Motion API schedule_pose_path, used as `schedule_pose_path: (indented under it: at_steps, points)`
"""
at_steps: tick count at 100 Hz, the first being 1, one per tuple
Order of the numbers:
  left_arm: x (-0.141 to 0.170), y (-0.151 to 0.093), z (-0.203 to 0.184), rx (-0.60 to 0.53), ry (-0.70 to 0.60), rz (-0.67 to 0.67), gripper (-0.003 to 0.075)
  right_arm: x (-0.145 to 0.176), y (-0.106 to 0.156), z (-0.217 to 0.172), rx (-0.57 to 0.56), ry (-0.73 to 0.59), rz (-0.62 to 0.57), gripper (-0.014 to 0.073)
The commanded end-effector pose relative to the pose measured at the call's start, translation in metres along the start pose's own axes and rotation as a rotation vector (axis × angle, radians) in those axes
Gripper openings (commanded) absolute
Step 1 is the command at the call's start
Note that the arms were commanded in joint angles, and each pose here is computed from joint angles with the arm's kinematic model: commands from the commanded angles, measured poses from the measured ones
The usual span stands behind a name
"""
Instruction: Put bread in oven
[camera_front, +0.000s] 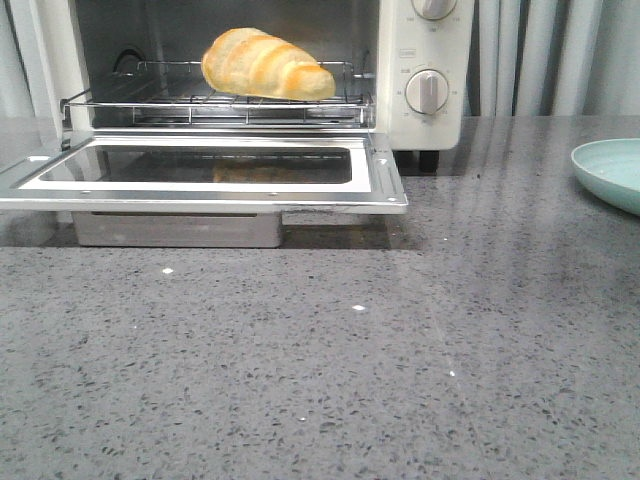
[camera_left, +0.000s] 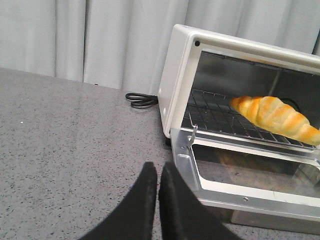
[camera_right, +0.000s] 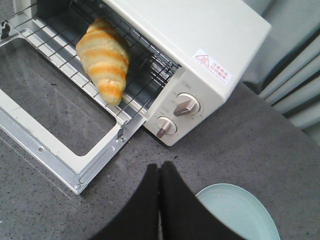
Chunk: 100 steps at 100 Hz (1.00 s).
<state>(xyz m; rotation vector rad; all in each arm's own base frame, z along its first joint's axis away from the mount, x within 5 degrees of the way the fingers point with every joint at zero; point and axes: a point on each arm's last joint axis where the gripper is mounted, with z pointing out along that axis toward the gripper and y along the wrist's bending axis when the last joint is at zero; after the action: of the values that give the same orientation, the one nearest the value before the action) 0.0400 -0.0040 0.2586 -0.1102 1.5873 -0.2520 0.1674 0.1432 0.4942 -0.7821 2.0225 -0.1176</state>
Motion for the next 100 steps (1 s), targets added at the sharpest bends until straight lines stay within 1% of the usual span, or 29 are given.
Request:
schedule_pose_path:
  at_steps: [1,10,29,69,83,90,100]
  points:
    - [-0.016,-0.004,-0.008,0.026,-0.127,-0.017,-0.0021,0.002,-0.016,-0.021,0.053,-0.028,0.026,-0.0075]
    - [-0.016,-0.004,-0.008,0.026,-0.127,-0.017,-0.0021,0.003,-0.016,-0.021,0.054,-0.019,0.026,-0.0075]
    - [-0.016,-0.004,-0.008,0.026,-0.127,-0.017,-0.0021,0.0,-0.015,-0.019,0.05,-0.046,0.023,-0.0075]
    - [-0.016,-0.004,-0.008,0.026,-0.127,-0.017,-0.0021,-0.001,-0.016,-0.02,0.061,-0.057,0.02,-0.0075]
    - [-0.016,-0.004,-0.008,0.026,-0.127,-0.017,-0.0021,0.0,-0.016,-0.02,0.063,-0.044,0.02,-0.0075]
    - [-0.016,-0.004,-0.008,0.026,-0.127,-0.017,-0.0021,0.001,-0.016,-0.022,0.045,-0.046,0.03,-0.0075]
    - [-0.016,-0.004,-0.008,0.026,-0.127,-0.017,-0.0021,0.008,-0.027,-0.035,0.035,-0.071,0.086,-0.0075]
